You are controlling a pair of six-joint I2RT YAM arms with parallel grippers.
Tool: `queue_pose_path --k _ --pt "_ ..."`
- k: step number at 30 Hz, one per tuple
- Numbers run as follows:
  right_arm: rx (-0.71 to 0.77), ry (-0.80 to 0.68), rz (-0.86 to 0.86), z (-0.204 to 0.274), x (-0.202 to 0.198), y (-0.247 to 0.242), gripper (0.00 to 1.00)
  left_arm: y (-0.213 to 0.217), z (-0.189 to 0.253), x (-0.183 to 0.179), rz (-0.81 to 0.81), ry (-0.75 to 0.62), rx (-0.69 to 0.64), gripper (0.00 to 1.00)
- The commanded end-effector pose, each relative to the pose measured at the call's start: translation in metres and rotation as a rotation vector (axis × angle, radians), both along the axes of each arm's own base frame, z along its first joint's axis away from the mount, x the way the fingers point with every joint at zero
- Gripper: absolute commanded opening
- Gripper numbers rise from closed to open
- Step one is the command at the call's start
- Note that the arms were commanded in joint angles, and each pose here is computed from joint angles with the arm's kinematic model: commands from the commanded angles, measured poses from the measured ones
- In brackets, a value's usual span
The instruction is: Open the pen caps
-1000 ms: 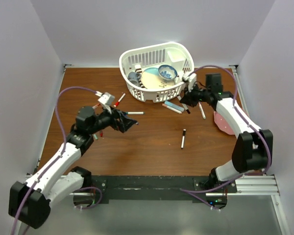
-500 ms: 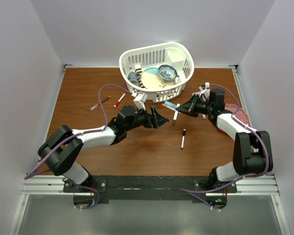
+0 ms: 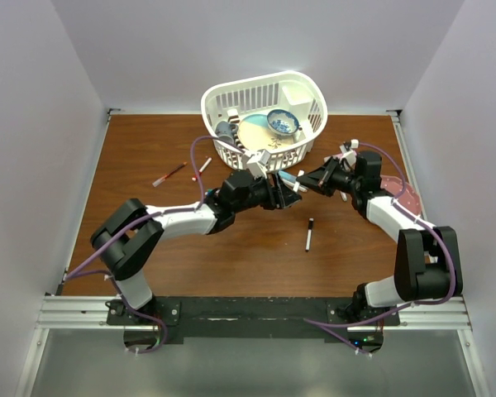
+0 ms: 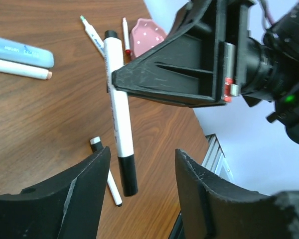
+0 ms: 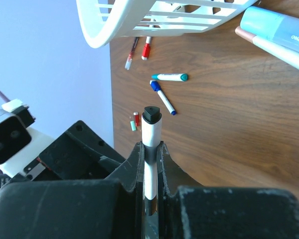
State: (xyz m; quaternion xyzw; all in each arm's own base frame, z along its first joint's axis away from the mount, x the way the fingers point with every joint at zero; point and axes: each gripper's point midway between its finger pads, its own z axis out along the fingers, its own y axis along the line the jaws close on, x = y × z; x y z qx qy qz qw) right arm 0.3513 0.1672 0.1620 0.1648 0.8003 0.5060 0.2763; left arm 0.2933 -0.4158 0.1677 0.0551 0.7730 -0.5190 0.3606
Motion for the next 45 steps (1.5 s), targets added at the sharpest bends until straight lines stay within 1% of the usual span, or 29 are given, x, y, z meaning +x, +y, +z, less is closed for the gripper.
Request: queue_pose_path --k 1,3,4,6,9,10,12,13,15,17,18,19,20,21,22,24,26,28,29,31,32,35,36,37,39,40,41,43,45 --pt "0.024 -0.046 0.000 0.011 0.002 0.002 0.00 -0.010 0.002 0.003 -0.012 0.015 0.022 0.57" --pt "0.020 -0.055 0.001 0.011 0.003 0.002 0.00 -0.008 -0.001 0.006 0.002 0.016 0.042 0.55" --pt "0.016 -0.059 0.004 0.012 0.003 0.002 0.00 -0.008 -0.007 0.006 0.001 0.025 0.065 0.51" --pt "0.011 -0.057 0.000 0.009 0.003 0.001 0.00 -0.010 -0.011 0.007 -0.007 0.026 0.085 0.50" --pt "0.004 -0.067 -0.003 0.010 0.003 0.000 0.00 -0.011 -0.018 0.006 -0.017 0.040 0.095 0.39" --pt "0.001 -0.072 -0.002 0.010 0.003 0.000 0.00 -0.012 -0.017 0.006 -0.019 0.039 0.092 0.31" --pt "-0.001 -0.076 -0.001 0.010 0.002 0.000 0.00 -0.012 -0.015 0.005 -0.023 0.035 0.087 0.22" --pt "-0.002 -0.081 0.002 0.011 0.002 0.000 0.00 -0.012 -0.014 0.005 -0.026 0.031 0.081 0.11" --pt "-0.005 -0.095 0.014 0.012 0.001 0.001 0.00 -0.012 -0.012 0.003 -0.035 0.026 0.074 0.00" --pt "-0.019 -0.143 0.045 0.014 -0.002 0.002 0.00 -0.012 -0.007 0.002 -0.045 0.012 0.062 0.00" --pt "-0.022 -0.197 0.065 0.019 -0.003 0.003 0.17 -0.011 -0.007 -0.003 -0.066 0.003 0.062 0.00" --pt "-0.026 -0.244 0.117 0.022 -0.009 0.007 0.31 -0.013 0.001 -0.005 -0.082 -0.026 0.035 0.00" --pt "-0.021 -0.262 0.136 0.024 -0.012 0.009 0.43 -0.013 0.004 -0.008 -0.102 -0.043 0.020 0.00" --pt "-0.007 -0.299 0.153 0.028 -0.014 0.010 0.52 -0.014 0.003 -0.017 -0.147 -0.048 0.012 0.00" --pt "0.017 -0.290 0.160 0.029 -0.017 0.012 0.64 -0.015 0.006 -0.019 -0.165 -0.064 0.003 0.00" --pt "0.025 -0.275 0.163 0.029 -0.017 0.016 0.66 -0.017 0.006 -0.023 -0.194 -0.067 -0.002 0.00" --pt "0.025 -0.242 0.167 0.025 -0.018 0.020 0.61 -0.018 0.007 -0.022 -0.189 -0.068 -0.007 0.00" --pt "0.031 -0.228 0.166 0.024 -0.019 0.023 0.52 -0.019 0.008 -0.020 -0.186 -0.071 -0.007 0.00" --pt "0.034 -0.230 0.174 0.025 -0.021 0.026 0.37 -0.018 0.009 -0.019 -0.181 -0.070 -0.007 0.00" --pt "0.037 -0.243 0.178 0.029 -0.021 0.027 0.14 -0.019 0.009 -0.017 -0.175 -0.065 -0.011 0.00" --pt "0.035 -0.251 0.179 0.031 -0.020 0.026 0.00 -0.019 0.008 -0.018 -0.172 -0.061 -0.007 0.00" --pt "0.000 -0.270 0.149 0.039 -0.012 0.014 0.00 -0.016 -0.002 -0.026 -0.198 -0.028 0.005 0.00" --pt "-0.025 -0.293 0.095 0.048 0.001 0.004 0.00 -0.014 -0.009 -0.031 -0.217 -0.013 0.018 0.00" --pt "-0.040 -0.296 0.018 0.052 0.015 -0.018 0.00 -0.013 -0.017 -0.040 -0.245 0.012 0.038 0.00" --pt "-0.046 -0.303 -0.102 0.064 0.040 -0.052 0.00 -0.005 -0.031 -0.064 -0.330 0.055 0.060 0.00" --pt "-0.035 -0.290 -0.185 0.069 0.051 -0.079 0.00 0.001 -0.037 -0.074 -0.361 0.079 0.073 0.00" --pt "-0.032 -0.286 -0.230 0.073 0.059 -0.092 0.00 0.005 -0.041 -0.088 -0.408 0.101 0.076 0.00" --pt "-0.021 -0.258 -0.327 0.075 0.075 -0.120 0.00 0.025 -0.054 -0.109 -0.438 0.135 0.130 0.00" --pt "-0.011 -0.232 -0.372 0.072 0.083 -0.131 0.00 0.046 -0.062 -0.127 -0.457 0.156 0.184 0.00"
